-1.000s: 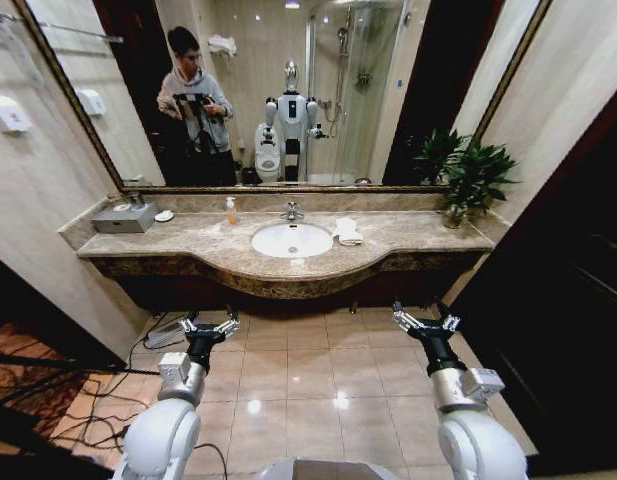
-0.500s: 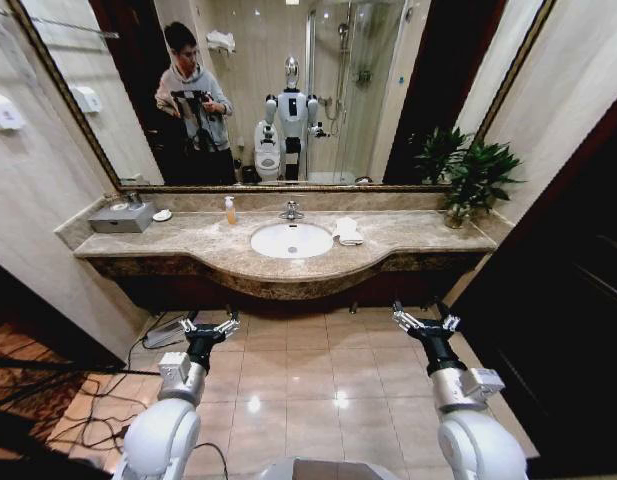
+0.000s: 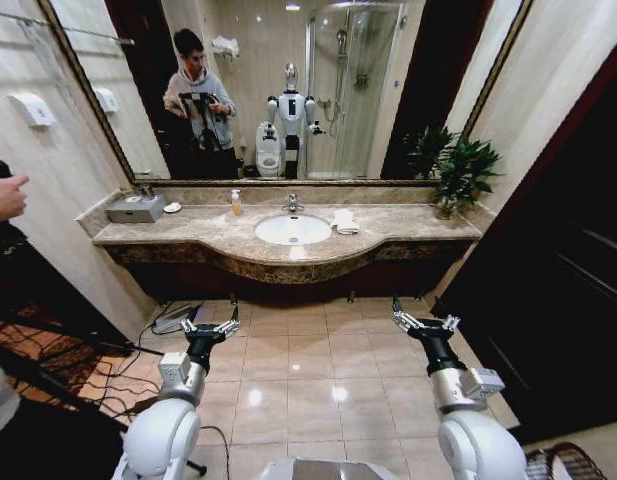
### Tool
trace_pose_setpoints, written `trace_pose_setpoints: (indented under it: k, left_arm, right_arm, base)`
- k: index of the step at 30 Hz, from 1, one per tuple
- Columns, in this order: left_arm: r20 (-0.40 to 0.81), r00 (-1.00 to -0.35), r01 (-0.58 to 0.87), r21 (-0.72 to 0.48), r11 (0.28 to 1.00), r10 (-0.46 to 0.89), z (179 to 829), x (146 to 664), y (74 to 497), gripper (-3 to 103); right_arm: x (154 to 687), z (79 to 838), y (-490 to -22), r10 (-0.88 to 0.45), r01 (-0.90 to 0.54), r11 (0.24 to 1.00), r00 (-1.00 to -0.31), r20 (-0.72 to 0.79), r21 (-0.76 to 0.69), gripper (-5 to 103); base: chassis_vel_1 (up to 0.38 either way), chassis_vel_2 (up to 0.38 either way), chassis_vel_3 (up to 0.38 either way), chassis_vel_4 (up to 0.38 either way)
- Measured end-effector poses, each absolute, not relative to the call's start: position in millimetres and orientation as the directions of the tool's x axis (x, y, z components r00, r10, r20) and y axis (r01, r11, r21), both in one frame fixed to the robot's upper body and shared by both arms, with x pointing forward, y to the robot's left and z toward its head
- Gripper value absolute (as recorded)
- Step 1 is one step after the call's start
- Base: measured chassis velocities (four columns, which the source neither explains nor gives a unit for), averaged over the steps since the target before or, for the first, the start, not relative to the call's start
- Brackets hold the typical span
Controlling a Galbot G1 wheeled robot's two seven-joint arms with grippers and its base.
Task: Pick up the towel from the sink counter and wipe the mirror surface.
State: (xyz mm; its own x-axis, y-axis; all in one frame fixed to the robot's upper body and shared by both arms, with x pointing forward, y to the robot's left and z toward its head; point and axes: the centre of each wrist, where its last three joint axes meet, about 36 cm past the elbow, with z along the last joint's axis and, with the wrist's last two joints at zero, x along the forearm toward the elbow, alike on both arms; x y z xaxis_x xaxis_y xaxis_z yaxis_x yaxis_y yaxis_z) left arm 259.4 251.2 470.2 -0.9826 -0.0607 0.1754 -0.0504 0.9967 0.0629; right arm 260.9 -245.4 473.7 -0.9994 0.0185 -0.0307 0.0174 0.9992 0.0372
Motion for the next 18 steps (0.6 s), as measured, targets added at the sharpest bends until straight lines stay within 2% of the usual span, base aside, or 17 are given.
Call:
trace_pose_setpoints:
  k: [18]
  left_arm:
    - [0.176,-0.983,-0.050,0.063,0.997,-0.061,470.1,259.4,251.2,100]
  right_arm:
    - [260.8,473.6,-245.4,0.019,0.017,0.999,-0.999,-0.030,0.037,100]
  base:
    - [-0.007,0.007,0.011,-0.010]
